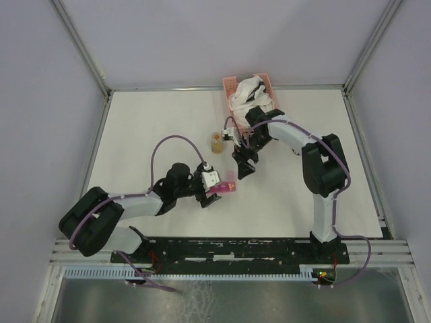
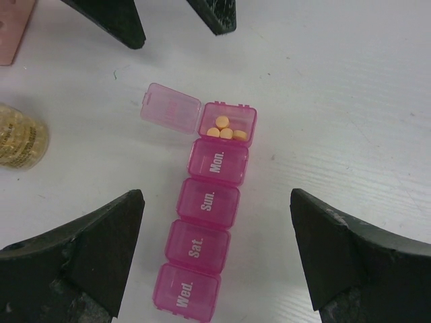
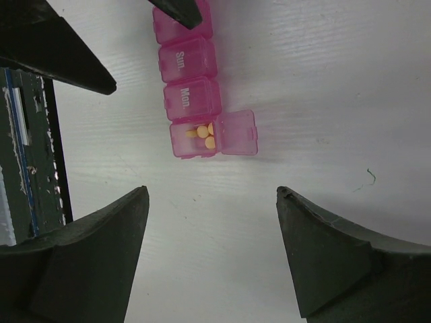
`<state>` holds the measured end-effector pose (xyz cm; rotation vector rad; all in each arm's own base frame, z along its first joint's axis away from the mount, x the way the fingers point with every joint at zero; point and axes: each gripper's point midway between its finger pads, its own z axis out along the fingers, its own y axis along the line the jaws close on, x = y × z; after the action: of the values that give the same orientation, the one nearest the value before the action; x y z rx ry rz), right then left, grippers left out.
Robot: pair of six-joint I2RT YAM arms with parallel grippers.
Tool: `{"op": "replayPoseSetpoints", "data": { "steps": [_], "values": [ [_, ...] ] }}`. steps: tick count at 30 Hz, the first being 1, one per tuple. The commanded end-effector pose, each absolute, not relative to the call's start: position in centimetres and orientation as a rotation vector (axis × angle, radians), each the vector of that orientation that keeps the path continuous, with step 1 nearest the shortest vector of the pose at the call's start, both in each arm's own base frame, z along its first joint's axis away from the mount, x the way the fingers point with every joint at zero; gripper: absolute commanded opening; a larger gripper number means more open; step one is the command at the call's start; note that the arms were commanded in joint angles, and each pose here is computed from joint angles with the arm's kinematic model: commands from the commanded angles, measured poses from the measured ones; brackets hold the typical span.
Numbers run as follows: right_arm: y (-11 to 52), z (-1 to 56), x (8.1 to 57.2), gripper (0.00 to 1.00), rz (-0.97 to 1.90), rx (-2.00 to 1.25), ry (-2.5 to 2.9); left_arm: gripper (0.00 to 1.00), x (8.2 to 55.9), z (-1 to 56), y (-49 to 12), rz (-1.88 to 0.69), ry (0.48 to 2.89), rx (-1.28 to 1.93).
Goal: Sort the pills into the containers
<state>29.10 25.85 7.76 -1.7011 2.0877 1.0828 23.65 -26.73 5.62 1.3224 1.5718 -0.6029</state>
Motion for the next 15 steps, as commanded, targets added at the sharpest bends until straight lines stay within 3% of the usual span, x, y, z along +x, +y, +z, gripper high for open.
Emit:
{"op": "replayPoseSetpoints", "data": {
  "steps": [1,15],
  "values": [
    [27.1,7.8,29.8,0.84,1.092,-1.663,2.135,0.95,23.7,8.9,-27.2,-0.642,1.491,1.225],
    [28.9,5.3,30.6,0.70,1.182,-1.534,2.274,0.94,21.7,10.5,-26.3,-0.704,1.460,1.139]
  ]
}}
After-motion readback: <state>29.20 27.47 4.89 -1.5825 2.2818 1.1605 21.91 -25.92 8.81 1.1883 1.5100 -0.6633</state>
